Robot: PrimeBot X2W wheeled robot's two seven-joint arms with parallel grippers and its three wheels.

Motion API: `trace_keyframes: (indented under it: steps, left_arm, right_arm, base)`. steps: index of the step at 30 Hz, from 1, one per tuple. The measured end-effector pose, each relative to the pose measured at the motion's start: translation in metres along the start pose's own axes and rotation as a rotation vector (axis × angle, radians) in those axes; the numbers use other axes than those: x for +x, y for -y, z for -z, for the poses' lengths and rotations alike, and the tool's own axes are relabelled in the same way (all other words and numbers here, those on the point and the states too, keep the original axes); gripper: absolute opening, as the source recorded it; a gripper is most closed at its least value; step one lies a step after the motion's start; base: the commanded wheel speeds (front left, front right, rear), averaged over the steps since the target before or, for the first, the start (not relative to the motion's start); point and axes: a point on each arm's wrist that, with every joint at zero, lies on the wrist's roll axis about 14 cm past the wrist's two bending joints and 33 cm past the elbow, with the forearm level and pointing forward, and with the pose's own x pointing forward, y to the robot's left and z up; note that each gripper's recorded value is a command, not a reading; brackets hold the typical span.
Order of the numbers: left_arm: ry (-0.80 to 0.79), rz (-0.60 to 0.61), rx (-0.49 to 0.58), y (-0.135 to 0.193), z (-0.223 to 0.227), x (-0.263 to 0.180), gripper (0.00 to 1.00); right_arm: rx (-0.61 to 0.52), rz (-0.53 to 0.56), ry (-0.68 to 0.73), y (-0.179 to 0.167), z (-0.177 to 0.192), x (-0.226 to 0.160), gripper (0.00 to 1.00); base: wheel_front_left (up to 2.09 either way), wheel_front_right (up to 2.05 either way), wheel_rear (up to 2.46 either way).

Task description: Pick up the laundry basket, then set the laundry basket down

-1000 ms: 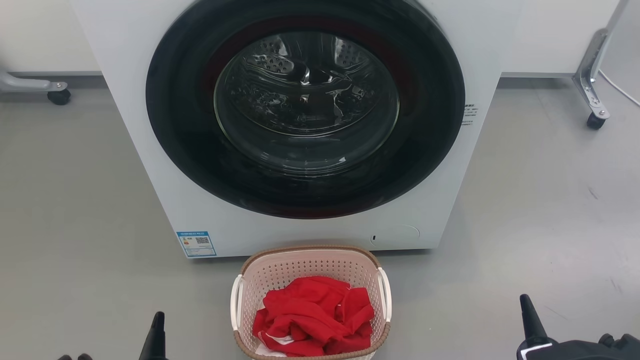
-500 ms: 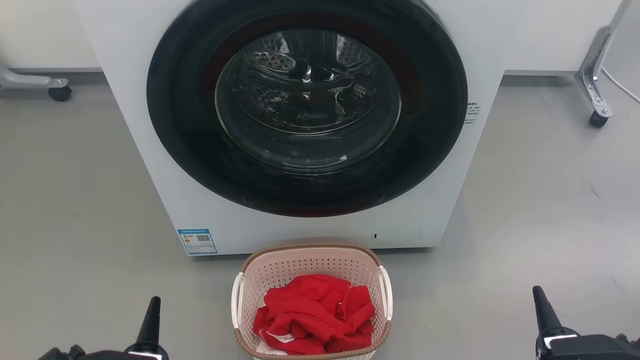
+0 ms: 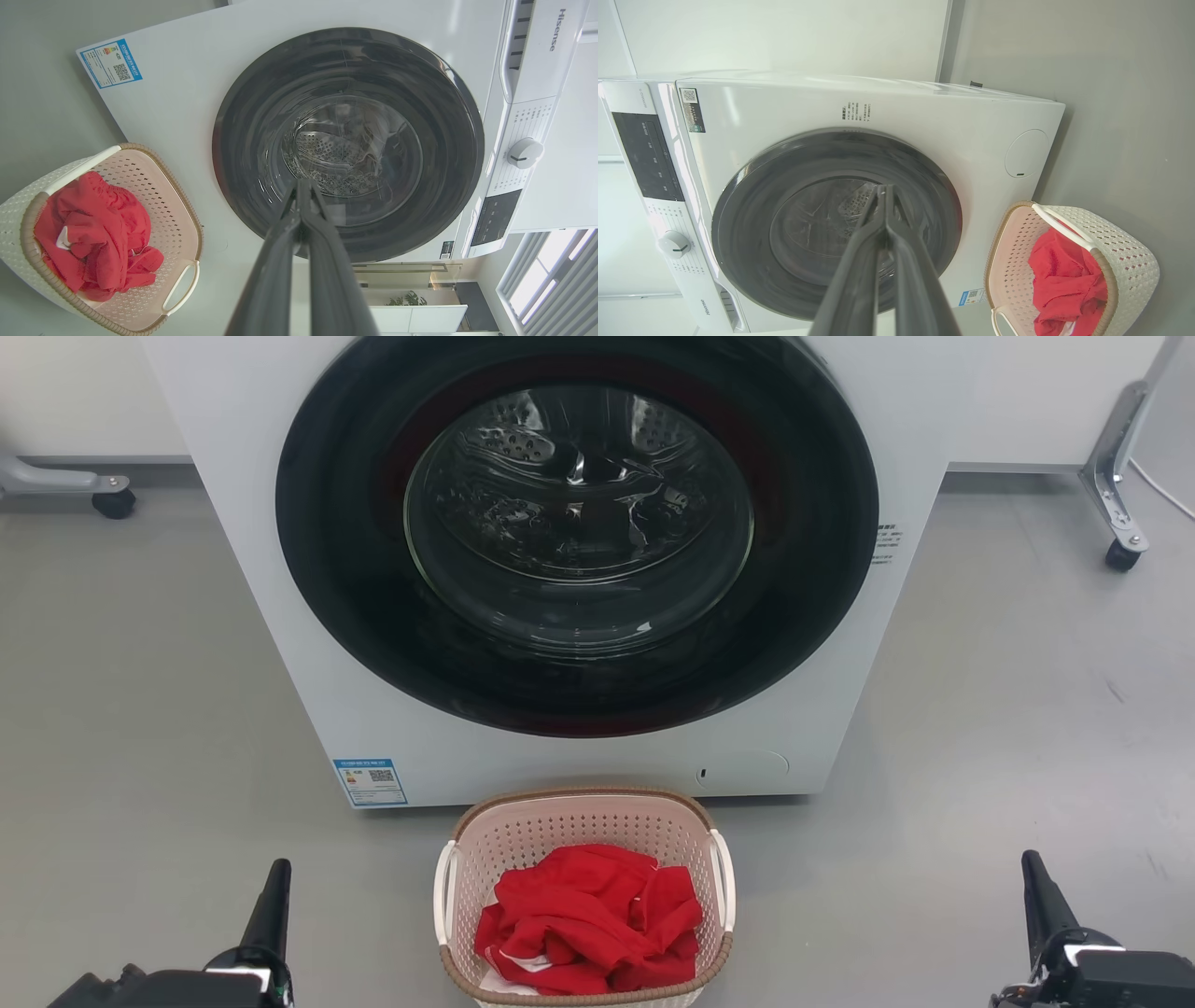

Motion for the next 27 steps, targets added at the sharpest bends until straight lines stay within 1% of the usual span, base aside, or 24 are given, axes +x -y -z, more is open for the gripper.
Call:
trace_keyframes:
  steps: [2,3,7,9,27]
  left_arm:
    - [0.003,0.004,-0.013,0.0012,-0.0007,0.0007,0.0]
    - [0.005,0.012,-0.045,0.0021,-0.0018,0.0012,0.0]
    - [0.004,0.022,-0.091,0.0041,-0.0032,0.0029,0.0]
    - [0.005,0.036,-0.105,0.0083,-0.0034,0.005,0.0]
    - [0.005,0.039,-0.107,0.0087,-0.0032,0.005,0.0]
  right_arm:
    - [0.014,-0.006,0.003,-0.0019,-0.001,0.0012,0.0]
    - [0.039,-0.016,0.006,-0.0038,-0.003,0.0023,0.0]
    - [0.094,-0.024,0.016,-0.0034,-0.0074,0.0022,0.0]
    - [0.098,-0.024,0.015,-0.0033,-0.0076,0.0022,0.0]
    - [0.1,-0.038,0.015,-0.0085,-0.0075,0.0052,0.0]
  base:
    - [0.0,0.0,0.0]
    - [0.0,0.0,0.0]
    - [0.0,0.0,0.0]
    - [0.0,0.0,0.0]
    - [0.0,0.0,0.0]
